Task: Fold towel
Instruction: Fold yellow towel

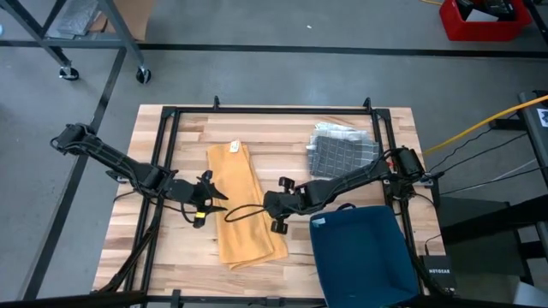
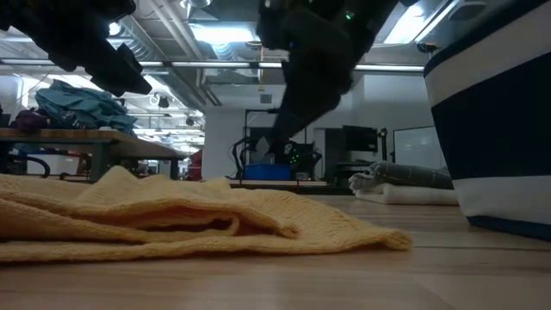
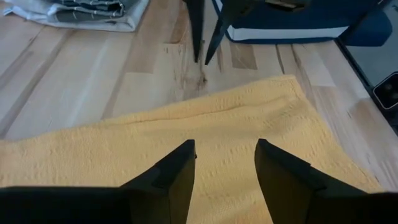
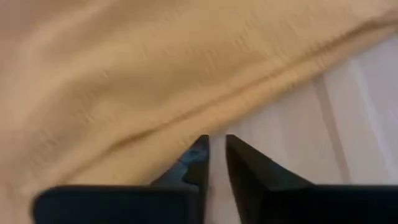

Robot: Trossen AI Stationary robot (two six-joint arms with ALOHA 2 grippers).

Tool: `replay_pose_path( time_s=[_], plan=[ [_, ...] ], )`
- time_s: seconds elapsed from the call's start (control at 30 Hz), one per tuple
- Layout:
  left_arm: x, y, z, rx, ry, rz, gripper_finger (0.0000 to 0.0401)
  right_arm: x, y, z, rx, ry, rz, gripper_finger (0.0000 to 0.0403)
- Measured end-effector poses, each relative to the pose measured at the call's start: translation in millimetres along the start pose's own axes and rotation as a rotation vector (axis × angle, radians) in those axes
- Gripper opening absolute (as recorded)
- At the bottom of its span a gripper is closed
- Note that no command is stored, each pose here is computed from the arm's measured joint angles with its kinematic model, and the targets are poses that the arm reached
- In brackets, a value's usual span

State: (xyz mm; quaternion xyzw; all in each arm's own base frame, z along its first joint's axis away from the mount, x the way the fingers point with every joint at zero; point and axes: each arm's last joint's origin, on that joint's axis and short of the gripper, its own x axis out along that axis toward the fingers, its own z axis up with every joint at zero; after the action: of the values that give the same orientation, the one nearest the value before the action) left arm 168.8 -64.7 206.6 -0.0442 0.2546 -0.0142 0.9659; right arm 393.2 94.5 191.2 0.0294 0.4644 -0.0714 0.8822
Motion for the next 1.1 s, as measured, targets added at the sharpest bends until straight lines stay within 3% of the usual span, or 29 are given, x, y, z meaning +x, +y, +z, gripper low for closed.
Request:
replay_pose_path(
  time_s=[0.17, 0.3, 0.47, 0.6, 0.73, 0.93, 1.1],
  plan=[
    [0, 0, -1, 0.015, 0.012, 0.003, 0.0155, 6, 0, -4, -0.012, 0.019, -0.032, 0.0134],
    [0, 1, -7, 0.097, 0.068, 0.012, 0.0155, 8, 0, -5, -0.086, 0.032, -0.027, 0.02],
    [-2, -8, -14, 0.263, 0.125, -0.091, 0.0155, 8, 5, -7, -0.304, 0.066, 0.125, 0.0254],
    [0, -23, -23, 0.382, 0.163, -0.17, 0.0155, 7, 9, -8, -0.465, 0.07, 0.265, 0.0274],
    [6, -34, -34, 0.497, 0.211, -0.183, 0.0155, 7, 11, -9, -0.546, 0.062, 0.303, 0.0277],
    [21, -50, -50, 0.7, 0.252, -0.21, 0.0155, 5, 21, -13, -0.795, 0.028, 0.255, 0.0277],
    [33, -58, -55, 0.891, 0.238, -0.106, 0.0155, 6, 32, -20, -1.103, 0.02, 0.147, 0.0277]
  ],
)
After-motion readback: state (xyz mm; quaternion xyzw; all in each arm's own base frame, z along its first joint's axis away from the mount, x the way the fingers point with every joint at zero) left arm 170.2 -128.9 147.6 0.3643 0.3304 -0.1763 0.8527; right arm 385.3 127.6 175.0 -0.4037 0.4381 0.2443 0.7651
